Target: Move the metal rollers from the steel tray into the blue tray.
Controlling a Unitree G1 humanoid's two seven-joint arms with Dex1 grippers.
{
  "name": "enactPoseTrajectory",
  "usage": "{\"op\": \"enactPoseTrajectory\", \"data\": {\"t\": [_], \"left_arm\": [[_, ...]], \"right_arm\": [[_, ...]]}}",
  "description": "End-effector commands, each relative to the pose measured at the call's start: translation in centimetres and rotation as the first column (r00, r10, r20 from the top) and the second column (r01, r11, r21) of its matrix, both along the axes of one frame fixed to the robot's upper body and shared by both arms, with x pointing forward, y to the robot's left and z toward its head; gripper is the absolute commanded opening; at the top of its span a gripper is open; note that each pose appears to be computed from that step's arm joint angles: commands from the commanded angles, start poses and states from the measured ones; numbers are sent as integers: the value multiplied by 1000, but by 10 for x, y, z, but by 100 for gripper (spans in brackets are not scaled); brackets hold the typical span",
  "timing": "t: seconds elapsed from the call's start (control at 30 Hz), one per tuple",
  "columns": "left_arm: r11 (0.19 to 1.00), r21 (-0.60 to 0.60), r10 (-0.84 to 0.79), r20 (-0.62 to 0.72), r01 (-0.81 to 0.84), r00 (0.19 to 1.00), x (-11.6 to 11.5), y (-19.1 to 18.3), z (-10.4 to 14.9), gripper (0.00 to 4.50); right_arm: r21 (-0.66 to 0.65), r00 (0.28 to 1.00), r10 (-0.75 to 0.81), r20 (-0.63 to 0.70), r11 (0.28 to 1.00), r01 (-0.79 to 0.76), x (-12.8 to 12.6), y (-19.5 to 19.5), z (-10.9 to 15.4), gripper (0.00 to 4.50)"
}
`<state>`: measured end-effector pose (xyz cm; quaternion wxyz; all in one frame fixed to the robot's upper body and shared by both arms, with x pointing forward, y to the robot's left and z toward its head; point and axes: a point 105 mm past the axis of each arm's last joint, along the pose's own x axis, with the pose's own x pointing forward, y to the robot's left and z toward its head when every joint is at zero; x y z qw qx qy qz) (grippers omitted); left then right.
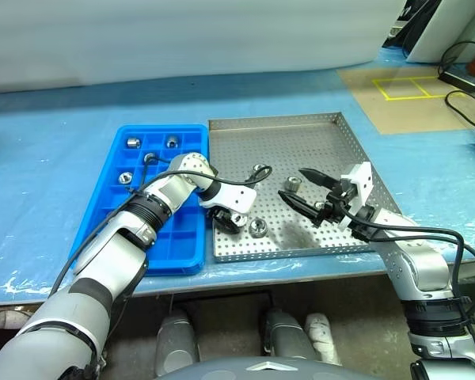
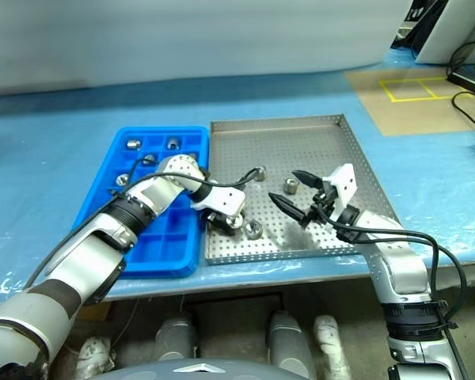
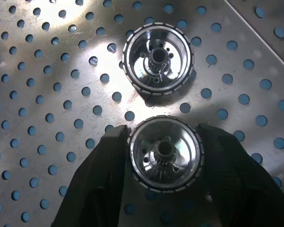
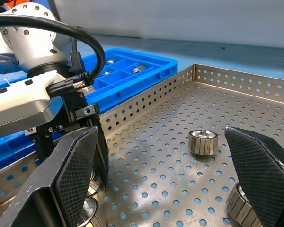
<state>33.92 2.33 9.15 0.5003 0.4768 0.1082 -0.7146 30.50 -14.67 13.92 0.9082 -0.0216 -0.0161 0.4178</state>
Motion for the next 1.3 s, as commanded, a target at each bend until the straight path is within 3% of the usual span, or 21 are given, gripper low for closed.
{"op": "enactPoseTrajectory", "data": {"t": [0.03,0.07,0.17,0.27,0.4,0.53,0.73,0.9,1.07,1.3], "left_arm": [[1000,16,17,-4,-17,1000,1,8,-1,197],[1000,17,18,-4,-18,1000,1,9,-1,172],[998,24,50,42,-51,998,7,10,-3,171],[996,90,-19,105,10,994,4,18,-8,171],[1000,24,0,136,-4,991,7,13,-3,171],[984,-167,86,132,-64,987,16,-5,26,171],[890,-439,160,57,-120,985,16,-13,78,171],[869,-477,165,29,-131,986,-2,13,95,171],[829,-508,275,6,-234,961,-15,65,110,171],[644,-555,625,-17,-527,781,2,142,106,171]], "right_arm": [[-1,997,21,76,1000,-21,-4,4,16,450],[-1,997,21,76,1000,-21,-4,4,16,450],[-3,997,22,75,1000,-21,-3,4,16,450],[-5,997,23,77,1000,-23,-1,4,17,450],[-7,997,27,79,1000,-26,0,4,17,450],[-9,996,39,78,999,-38,1,5,17,450],[7,993,75,86,997,-76,2,10,21,450],[13,986,141,89,990,-142,-1,19,24,450],[38,959,273,76,960,-276,-10,39,26,450],[39,926,366,86,928,-371,-10,58,28,450]]}}
